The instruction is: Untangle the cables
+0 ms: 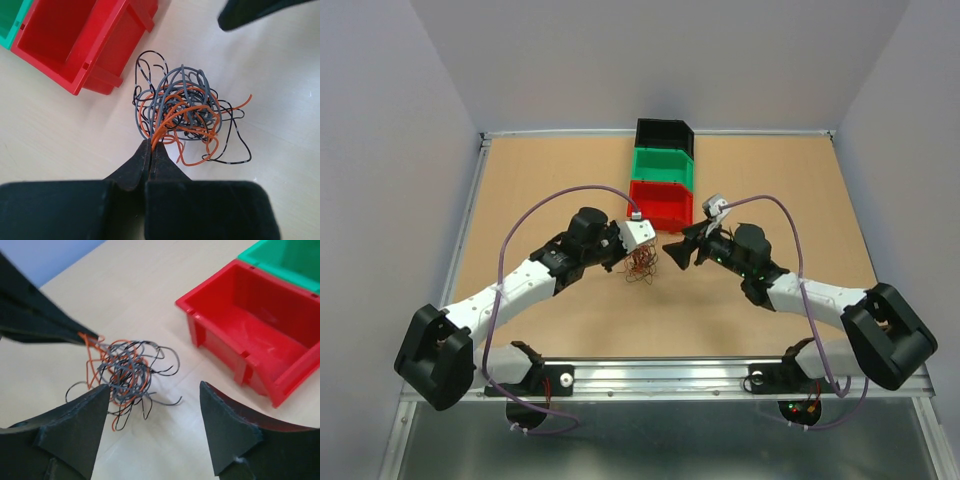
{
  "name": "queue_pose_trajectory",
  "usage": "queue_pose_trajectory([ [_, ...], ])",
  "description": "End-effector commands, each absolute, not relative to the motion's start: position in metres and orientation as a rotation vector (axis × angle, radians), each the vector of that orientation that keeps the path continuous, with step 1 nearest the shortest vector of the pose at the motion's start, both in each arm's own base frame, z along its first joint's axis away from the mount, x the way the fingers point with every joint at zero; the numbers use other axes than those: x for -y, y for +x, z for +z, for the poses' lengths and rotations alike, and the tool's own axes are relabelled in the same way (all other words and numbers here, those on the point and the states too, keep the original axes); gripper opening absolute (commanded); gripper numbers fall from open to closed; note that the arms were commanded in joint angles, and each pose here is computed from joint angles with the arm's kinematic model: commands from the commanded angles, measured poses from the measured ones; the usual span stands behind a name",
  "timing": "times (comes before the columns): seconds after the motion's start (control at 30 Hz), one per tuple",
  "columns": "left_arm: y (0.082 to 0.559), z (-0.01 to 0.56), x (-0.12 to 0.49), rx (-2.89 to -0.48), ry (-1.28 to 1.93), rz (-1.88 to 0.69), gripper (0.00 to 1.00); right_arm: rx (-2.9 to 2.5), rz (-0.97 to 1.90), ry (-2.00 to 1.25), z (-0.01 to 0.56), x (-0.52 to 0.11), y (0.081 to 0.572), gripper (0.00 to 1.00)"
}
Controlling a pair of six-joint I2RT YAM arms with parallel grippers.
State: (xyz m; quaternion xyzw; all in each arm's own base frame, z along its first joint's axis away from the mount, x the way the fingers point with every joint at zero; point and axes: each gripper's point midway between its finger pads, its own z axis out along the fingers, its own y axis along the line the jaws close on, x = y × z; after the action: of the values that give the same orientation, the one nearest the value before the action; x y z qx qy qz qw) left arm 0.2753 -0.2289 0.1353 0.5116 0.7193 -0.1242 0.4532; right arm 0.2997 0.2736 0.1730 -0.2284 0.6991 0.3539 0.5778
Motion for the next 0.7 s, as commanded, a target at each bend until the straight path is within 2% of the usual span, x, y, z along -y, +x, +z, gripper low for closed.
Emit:
queue_pose_trajectory([
  [0.0,0.267,0.153,0.239,-1.679,1.281,-0.371,0.00,-1.533,0.929,-0.742,0.173,-0.288,0.270,0.75],
  [0.1,0.263,0.158,0.243,-1.654,1.290,-0.399,0.00,-1.505,0.994,-0.827,0.169,-0.299,0.260,0.70],
  [0.3,0.259,0.155,0.242,-1.662,1.309,-0.415,0.00,-1.453,1.092,-0.922,0.168,-0.320,0.255,0.69],
  [0.37,0.258,0.153,0.243,-1.668,1.321,-0.422,0.00,-1.471,1.110,-0.929,0.162,-0.327,0.257,0.65],
  [0.47,0.257,0.153,0.243,-1.664,1.325,-0.423,0.00,-1.467,1.126,-0.934,0.163,-0.334,0.259,0.43],
  [0.5,0.258,0.155,0.242,-1.664,1.317,-0.414,0.00,-1.467,1.124,-0.924,0.164,-0.334,0.261,0.23],
  [0.53,0.261,0.157,0.240,-1.660,1.306,-0.394,0.00,-1.478,1.117,-0.901,0.165,-0.332,0.263,0.14],
  [0.57,0.270,0.162,0.234,-1.672,1.252,-0.335,0.00,-1.494,1.078,-0.831,0.170,-0.328,0.270,0.01],
  [0.67,0.288,0.181,0.215,-1.649,1.088,-0.203,0.00,-1.557,0.967,-0.648,0.170,-0.305,0.286,0.01],
])
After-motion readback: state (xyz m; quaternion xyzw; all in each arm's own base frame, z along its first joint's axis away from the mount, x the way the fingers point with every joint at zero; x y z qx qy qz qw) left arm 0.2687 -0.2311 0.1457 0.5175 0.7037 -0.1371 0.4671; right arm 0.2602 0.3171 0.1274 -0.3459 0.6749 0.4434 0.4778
